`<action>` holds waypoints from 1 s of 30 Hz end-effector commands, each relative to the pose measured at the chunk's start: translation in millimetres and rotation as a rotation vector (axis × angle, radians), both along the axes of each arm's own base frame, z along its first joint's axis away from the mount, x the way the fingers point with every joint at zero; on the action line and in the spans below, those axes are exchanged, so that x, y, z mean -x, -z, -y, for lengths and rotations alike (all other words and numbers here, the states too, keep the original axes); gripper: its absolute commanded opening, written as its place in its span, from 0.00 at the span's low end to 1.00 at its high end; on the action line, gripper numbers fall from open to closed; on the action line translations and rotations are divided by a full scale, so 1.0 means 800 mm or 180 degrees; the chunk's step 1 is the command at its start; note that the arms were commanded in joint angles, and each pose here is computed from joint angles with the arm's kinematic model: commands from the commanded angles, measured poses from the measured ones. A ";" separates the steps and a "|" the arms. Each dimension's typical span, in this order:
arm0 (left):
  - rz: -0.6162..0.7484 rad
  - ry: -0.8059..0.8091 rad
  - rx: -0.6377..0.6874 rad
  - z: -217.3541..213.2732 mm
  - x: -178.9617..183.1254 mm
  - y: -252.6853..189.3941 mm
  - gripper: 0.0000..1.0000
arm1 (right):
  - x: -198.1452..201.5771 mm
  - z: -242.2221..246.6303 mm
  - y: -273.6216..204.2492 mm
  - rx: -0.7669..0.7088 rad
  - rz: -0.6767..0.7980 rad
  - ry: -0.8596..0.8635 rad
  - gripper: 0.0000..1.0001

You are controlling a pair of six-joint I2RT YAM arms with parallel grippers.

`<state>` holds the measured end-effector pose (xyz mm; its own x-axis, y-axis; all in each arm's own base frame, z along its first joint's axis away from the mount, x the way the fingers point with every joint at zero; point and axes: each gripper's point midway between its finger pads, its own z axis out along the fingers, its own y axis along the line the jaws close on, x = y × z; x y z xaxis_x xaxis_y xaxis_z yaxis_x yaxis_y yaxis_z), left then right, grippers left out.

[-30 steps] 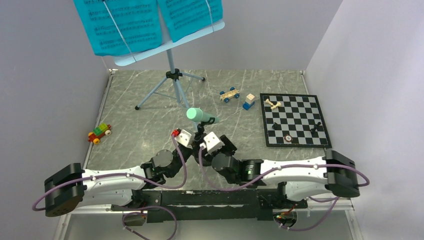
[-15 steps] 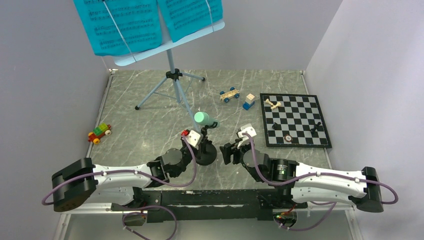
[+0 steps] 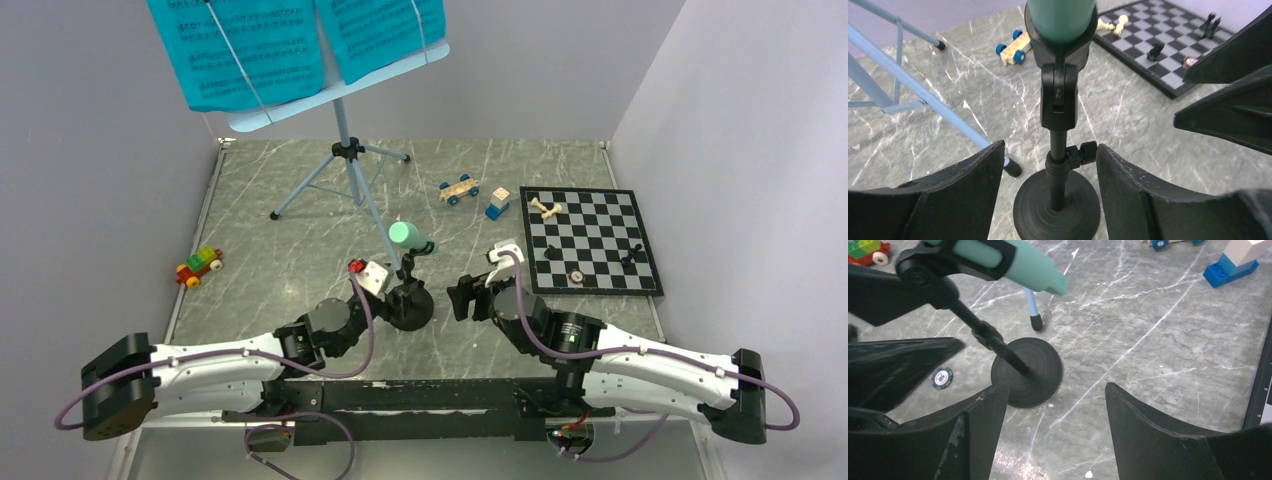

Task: Pack up the instrument practice props

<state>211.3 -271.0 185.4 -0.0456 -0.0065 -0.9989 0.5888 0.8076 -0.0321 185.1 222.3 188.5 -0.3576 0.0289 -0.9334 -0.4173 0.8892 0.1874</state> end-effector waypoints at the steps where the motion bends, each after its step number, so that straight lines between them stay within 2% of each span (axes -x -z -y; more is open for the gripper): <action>1: 0.0127 0.0085 0.0380 -0.009 0.010 -0.037 0.73 | -0.004 -0.002 -0.005 -0.0306 -0.0136 -0.0074 0.75; 4: 0.0253 0.0056 0.0510 -0.018 0.011 -0.059 0.84 | -0.007 -0.004 -0.001 -0.0353 -0.0185 -0.0108 0.75; 6: 0.0343 0.0039 0.0491 -0.019 0.009 -0.070 0.86 | -0.007 -0.007 0.002 -0.0339 -0.0208 -0.0131 0.75; 10: 0.0385 0.0096 0.0416 -0.007 0.003 -0.083 0.87 | -0.007 -0.012 0.006 -0.0325 -0.0244 -0.0160 0.75; 13: 0.0389 0.0103 0.0394 0.001 -0.006 -0.086 0.83 | -0.006 -0.013 0.008 -0.0331 -0.0264 -0.0165 0.75; 20: 0.0362 0.0191 0.0522 0.011 -0.025 -0.099 0.67 | -0.002 -0.016 0.016 -0.0370 -0.0353 -0.0191 0.75; 30: 0.0204 0.0260 0.0255 0.022 -0.033 -0.063 0.17 | -0.001 -0.015 0.016 -0.0346 -0.0307 -0.0238 0.75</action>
